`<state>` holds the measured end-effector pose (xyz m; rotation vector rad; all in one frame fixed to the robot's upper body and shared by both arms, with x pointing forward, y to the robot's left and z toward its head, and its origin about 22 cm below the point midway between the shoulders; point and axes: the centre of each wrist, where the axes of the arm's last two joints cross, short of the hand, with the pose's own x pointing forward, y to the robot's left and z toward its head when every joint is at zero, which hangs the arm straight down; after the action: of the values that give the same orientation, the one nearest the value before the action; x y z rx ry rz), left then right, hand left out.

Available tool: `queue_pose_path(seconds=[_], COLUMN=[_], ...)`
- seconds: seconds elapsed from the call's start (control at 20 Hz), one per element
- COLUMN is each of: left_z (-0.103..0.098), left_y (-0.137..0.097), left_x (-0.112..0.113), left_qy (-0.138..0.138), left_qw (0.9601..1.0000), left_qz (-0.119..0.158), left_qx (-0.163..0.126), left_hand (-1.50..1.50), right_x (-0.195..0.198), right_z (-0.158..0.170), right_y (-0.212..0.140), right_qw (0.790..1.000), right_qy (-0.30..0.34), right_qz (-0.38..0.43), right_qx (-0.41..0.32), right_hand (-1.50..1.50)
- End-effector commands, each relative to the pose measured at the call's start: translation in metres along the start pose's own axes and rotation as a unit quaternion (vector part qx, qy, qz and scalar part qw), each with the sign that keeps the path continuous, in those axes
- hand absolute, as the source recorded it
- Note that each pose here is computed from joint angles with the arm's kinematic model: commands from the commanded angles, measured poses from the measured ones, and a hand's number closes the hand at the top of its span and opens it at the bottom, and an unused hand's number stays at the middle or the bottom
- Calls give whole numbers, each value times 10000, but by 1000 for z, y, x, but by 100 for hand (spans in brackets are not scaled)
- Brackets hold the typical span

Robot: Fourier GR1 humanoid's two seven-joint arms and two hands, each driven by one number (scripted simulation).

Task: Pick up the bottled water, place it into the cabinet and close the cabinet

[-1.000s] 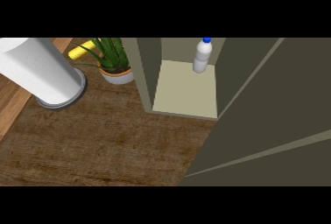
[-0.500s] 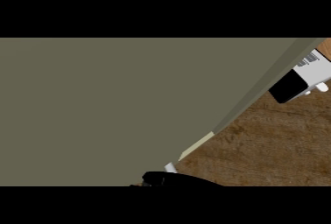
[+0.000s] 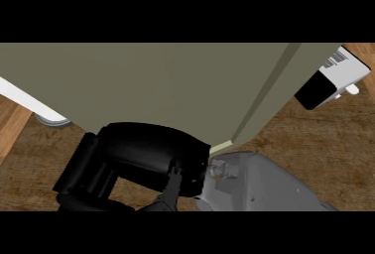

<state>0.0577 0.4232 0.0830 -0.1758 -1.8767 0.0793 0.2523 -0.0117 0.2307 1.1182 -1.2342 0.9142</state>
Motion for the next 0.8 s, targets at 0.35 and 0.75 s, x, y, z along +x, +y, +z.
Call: queue_pose_path(seconds=[0.35, 0.75], left_z=[41, 39], left_y=[-2, 9], left_x=[16, 19], left_qy=[-142, -175], left_qw=[9997, 9996], left_qz=[11, -9], left_qx=[219, 211], left_hand=[-150, -150], right_x=[-26, -31], right_z=[8, 23], right_y=[-81, -139], right_qw=[9951, 9894], right_qy=[66, -301], right_qz=[-853, -734], right_qx=[-495, -1214], right_hand=[150, 150])
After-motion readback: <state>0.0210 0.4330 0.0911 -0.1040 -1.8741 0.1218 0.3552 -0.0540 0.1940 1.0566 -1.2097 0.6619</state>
